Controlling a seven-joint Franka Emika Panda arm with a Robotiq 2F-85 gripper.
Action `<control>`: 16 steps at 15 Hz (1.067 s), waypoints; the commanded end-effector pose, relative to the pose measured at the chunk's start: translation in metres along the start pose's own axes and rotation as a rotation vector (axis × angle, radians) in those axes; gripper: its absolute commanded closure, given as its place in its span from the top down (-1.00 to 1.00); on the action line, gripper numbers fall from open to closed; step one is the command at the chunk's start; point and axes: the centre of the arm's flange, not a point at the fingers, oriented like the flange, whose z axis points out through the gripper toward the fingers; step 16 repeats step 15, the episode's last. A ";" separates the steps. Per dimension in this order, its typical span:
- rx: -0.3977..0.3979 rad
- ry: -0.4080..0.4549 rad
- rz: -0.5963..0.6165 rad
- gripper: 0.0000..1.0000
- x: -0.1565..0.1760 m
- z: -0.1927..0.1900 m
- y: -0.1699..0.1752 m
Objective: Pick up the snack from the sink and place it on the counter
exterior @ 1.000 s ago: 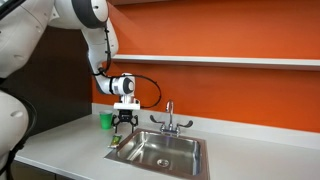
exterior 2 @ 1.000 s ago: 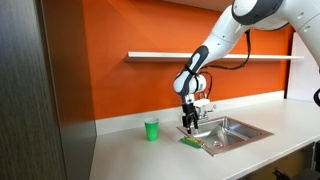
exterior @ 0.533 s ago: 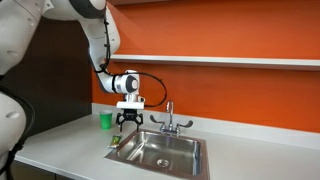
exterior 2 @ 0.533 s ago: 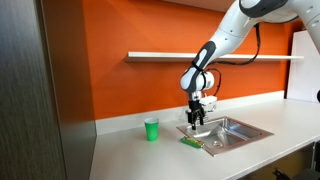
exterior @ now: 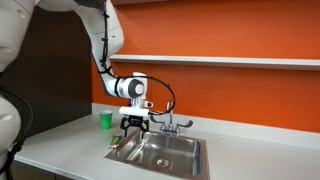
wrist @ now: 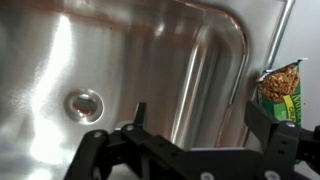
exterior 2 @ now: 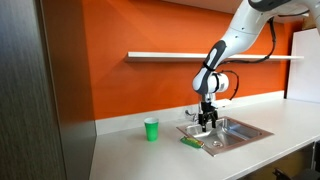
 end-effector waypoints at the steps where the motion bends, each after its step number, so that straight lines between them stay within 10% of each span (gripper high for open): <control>1: 0.021 0.037 0.085 1.00 -0.033 0.000 0.008; 16: 0.023 0.016 0.117 1.00 -0.041 0.019 0.026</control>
